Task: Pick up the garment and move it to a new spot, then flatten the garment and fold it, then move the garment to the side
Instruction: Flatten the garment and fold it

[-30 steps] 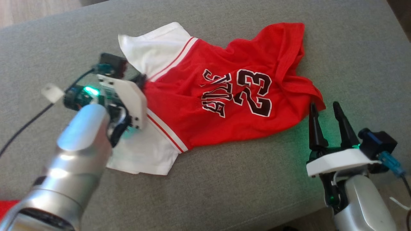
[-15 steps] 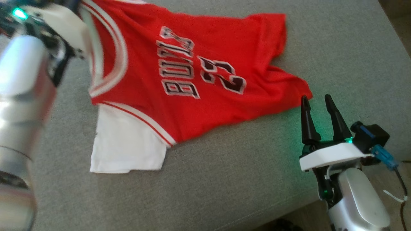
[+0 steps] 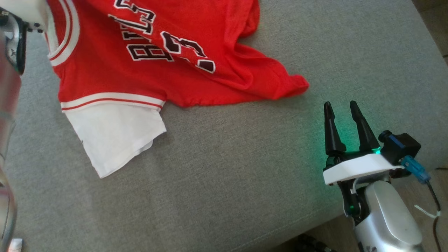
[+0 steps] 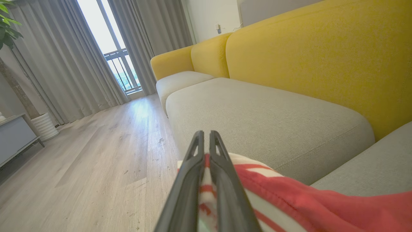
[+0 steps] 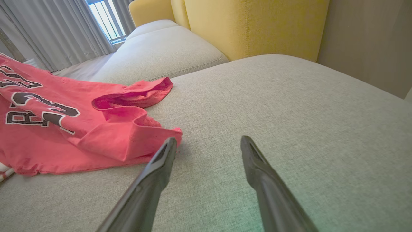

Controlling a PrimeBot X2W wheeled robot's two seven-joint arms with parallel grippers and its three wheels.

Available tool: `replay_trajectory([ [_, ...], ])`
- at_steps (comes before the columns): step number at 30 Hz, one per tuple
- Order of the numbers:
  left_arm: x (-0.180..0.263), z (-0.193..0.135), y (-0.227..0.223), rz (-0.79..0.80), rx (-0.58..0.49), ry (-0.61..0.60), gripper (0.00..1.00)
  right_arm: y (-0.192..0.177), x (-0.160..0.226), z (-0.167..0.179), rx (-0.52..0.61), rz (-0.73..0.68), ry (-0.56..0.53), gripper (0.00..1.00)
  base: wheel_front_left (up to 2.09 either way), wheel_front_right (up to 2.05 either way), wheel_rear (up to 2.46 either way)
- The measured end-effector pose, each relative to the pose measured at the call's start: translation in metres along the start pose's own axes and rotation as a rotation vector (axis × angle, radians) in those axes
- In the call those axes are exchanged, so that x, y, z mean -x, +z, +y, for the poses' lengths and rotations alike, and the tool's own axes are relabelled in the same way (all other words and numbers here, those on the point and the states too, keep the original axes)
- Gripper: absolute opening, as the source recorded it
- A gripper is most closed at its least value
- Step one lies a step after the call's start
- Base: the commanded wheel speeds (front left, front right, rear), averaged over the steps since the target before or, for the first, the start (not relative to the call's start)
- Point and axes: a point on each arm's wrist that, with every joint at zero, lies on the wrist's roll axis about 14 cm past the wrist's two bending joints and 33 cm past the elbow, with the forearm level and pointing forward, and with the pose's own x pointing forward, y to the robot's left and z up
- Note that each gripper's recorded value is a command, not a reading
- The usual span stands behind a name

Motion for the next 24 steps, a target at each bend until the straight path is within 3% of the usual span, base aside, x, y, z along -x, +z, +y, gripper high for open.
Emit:
replay_trajectory([
  [1, 0.001, 0.003, -0.002, 0.004, 0.002, 0.011, 0.00, 0.000, -0.001, 0.001, 0.000, 0.000, 0.002, 1.00, 0.00, 0.00, 0.00],
  [2, 0.002, 0.005, -0.004, 0.010, 0.002, 0.022, 0.58, 0.000, -0.001, 0.001, 0.000, 0.001, 0.004, 1.00, 0.00, 0.00, 0.00],
  [3, 0.003, 0.007, -0.006, 0.011, 0.003, 0.026, 1.00, 0.000, -0.002, 0.002, 0.000, 0.001, 0.006, 1.00, 0.00, 0.00, 0.00],
  [17, 0.036, 0.005, 0.006, -0.026, 0.074, 0.019, 1.00, 0.017, -0.020, 0.024, 0.005, -0.056, 0.070, 1.00, 0.00, 0.00, 0.00],
  [24, 0.095, -0.004, 0.010, -0.094, 0.191, 0.028, 1.00, 0.034, -0.027, 0.051, 0.017, -0.100, 0.141, 1.00, 0.00, 0.00, 0.00],
])
